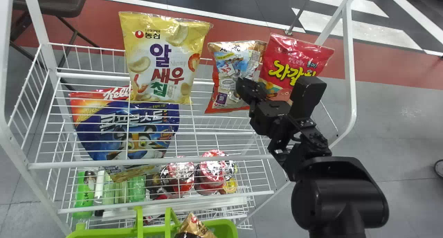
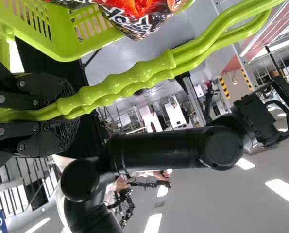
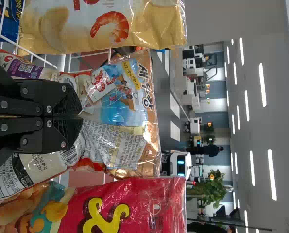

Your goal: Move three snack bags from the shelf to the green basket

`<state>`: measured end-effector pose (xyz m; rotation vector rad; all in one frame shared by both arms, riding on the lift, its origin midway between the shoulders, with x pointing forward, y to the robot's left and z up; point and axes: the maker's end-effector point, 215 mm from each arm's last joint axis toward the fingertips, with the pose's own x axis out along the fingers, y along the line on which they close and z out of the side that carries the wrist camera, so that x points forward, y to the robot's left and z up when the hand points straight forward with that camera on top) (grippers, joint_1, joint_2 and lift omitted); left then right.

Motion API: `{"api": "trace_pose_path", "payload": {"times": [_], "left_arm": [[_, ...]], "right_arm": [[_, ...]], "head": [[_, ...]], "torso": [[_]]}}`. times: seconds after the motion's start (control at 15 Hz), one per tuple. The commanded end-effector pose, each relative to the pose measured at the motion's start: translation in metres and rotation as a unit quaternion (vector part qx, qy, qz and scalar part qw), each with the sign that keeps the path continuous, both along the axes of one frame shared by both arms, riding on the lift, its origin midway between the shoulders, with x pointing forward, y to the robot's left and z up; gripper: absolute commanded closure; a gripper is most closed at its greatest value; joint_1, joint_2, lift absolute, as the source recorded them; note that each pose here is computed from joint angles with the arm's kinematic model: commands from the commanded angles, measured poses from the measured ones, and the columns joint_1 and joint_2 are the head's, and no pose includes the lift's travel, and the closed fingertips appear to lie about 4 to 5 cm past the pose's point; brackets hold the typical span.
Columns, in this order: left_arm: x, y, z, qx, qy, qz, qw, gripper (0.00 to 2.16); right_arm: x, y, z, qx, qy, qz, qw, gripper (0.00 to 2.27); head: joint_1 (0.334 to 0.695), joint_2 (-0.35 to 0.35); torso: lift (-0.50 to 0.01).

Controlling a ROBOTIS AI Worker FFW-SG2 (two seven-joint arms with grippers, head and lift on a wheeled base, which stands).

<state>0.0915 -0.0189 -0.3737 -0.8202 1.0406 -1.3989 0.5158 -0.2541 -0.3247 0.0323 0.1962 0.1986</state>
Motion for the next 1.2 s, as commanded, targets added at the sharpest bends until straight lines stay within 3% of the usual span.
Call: {"api": "trace_pose_path", "payload": {"times": [0.0, 0.33, 0.73, 1.13], "left_arm": [[0.000, -0.001, 0.000, 0.001, 0.000, 0.000, 1.0000, 1.52], [0.000, -0.002, 0.000, 0.001, -0.001, 0.000, 1.0000, 1.52], [-0.001, -0.003, 0.000, 0.002, -0.001, -0.001, 1.0000, 1.52], [0.002, -0.002, -0.002, 0.004, -0.005, 0.002, 1.0000, 1.52]], "right_arm": [[-0.002, -0.001, 0.004, 0.007, 0.002, 0.007, 1.000, 2.19], [-0.008, -0.009, 0.010, 0.012, 0.002, 0.009, 1.000, 2.19], [-0.022, 0.030, 0.013, 0.065, 0.016, 0.111, 0.992, 2.19], [-0.087, 0.058, 0.014, 0.074, 0.070, 0.139, 0.985, 2.19]], "head": [[0.695, -0.350], [0.695, -0.350], [0.695, -0.350], [0.695, -0.350]], "torso": [[-0.048], [-0.048], [-0.048], [-0.048]]}}
